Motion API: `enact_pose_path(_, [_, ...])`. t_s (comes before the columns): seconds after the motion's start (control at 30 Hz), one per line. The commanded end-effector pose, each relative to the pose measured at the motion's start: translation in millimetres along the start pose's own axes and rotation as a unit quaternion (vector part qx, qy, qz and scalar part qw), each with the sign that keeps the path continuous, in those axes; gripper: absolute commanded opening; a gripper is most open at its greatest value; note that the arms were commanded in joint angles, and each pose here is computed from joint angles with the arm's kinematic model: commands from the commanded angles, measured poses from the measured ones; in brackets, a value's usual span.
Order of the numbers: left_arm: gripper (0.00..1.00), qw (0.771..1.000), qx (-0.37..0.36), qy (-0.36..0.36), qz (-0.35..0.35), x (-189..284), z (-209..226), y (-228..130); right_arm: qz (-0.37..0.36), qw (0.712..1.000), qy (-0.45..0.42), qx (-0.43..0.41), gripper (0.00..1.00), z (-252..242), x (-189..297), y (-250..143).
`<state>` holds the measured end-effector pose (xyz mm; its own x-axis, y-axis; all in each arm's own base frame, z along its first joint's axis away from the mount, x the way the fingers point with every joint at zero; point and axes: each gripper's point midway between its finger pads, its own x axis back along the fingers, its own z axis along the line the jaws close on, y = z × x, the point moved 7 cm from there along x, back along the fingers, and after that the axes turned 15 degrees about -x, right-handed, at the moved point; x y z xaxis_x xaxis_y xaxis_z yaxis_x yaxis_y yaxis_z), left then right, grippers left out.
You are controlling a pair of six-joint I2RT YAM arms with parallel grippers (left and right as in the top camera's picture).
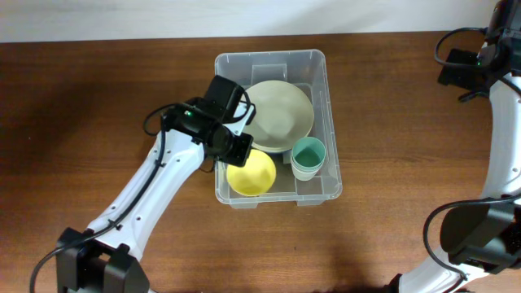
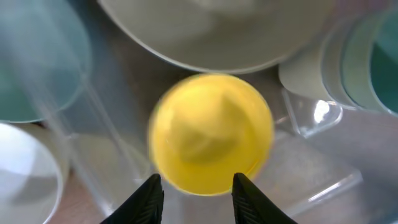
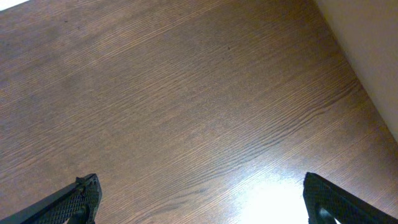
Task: Pack container
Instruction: 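Move the left gripper to the mint green bowl and grasp it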
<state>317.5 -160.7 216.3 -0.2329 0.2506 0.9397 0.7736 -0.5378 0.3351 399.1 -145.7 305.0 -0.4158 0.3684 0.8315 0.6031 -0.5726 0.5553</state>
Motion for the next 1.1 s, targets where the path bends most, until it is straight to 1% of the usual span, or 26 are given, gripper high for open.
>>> enact_pose_path(0.0, [0.38, 0.998, 0.037, 0.032, -0.041, 23.3, 23.8, 15.9, 0.001, 1.0, 0.0, -0.004, 0.99, 0.0, -0.8, -0.2])
enact_pose_path(0.1, [0.38, 0.992, 0.089, 0.061, -0.059, 41.9, 51.3, 16.7, 0.001, 1.0, 0.0, -0.004, 0.99, 0.0, -0.8, -0.2])
enact_pose_path(0.23, [0.39, 0.979, 0.169, 0.094, -0.068, 57.8, 94.0, 1.6, 0.001, 1.0, 0.0, -0.004, 0.99, 0.0, -0.8, -0.2])
enact_pose_path(0.33, [0.47, 0.968, 0.217, 0.109, -0.068, 61.8, 122.9, -11.1, 0.001, 1.0, 0.0, -0.004, 0.99, 0.0, -0.8, -0.2])
enact_pose_path(0.37, [0.51, 0.963, 0.235, 0.114, -0.068, 62.1, 132.8, -15.5, 0.001, 1.0, 0.0, -0.004, 0.99, 0.0, -0.8, -0.2])
enact_pose_path(0.4, [0.57, 0.957, 0.255, 0.121, -0.069, 60.0, 148.0, -20.9, 0.001, 1.0, 0.0, -0.004, 0.99, 0.0, -0.8, -0.2])
enact_pose_path(0.43, [0.61, 0.955, 0.262, 0.124, -0.07, 57.3, 155.0, -22.3, 0.001, 1.0, 0.0, -0.004, 0.99, 0.0, -0.8, -0.2])
enact_pose_path(0.47, [0.65, 0.953, 0.268, 0.125, -0.069, 53.0, 161.9, -23.3, 0.001, 1.0, 0.0, -0.004, 0.99, 0.0, -0.8, -0.2])
enact_pose_path(0.53, [0.69, 0.951, 0.275, 0.123, -0.065, 40.4, 172.9, -22.9, 0.001, 1.0, 0.0, -0.004, 0.99, 0.0, -0.8, -0.2])
enact_pose_path(0.6, [0.71, 0.951, 0.278, 0.12, -0.057, 24.6, 180.0, -21.5, 0.001, 1.0, 0.0, -0.004, 0.99, 0.0, -0.8, -0.2])
enact_pose_path(0.9, [0.7, 0.952, 0.289, 0.099, 0.008, -69.2, 206.1, -26.9, 0.001, 1.0, 0.0, -0.004, 0.99, 0.0, -0.8, -0.2])
enact_pose_path(1.07, [0.69, 0.959, 0.275, 0.062, 0.026, -107.9, 207.8, -31.5, 0.001, 1.0, 0.0, -0.004, 0.99, 0.0, -0.8, -0.2])
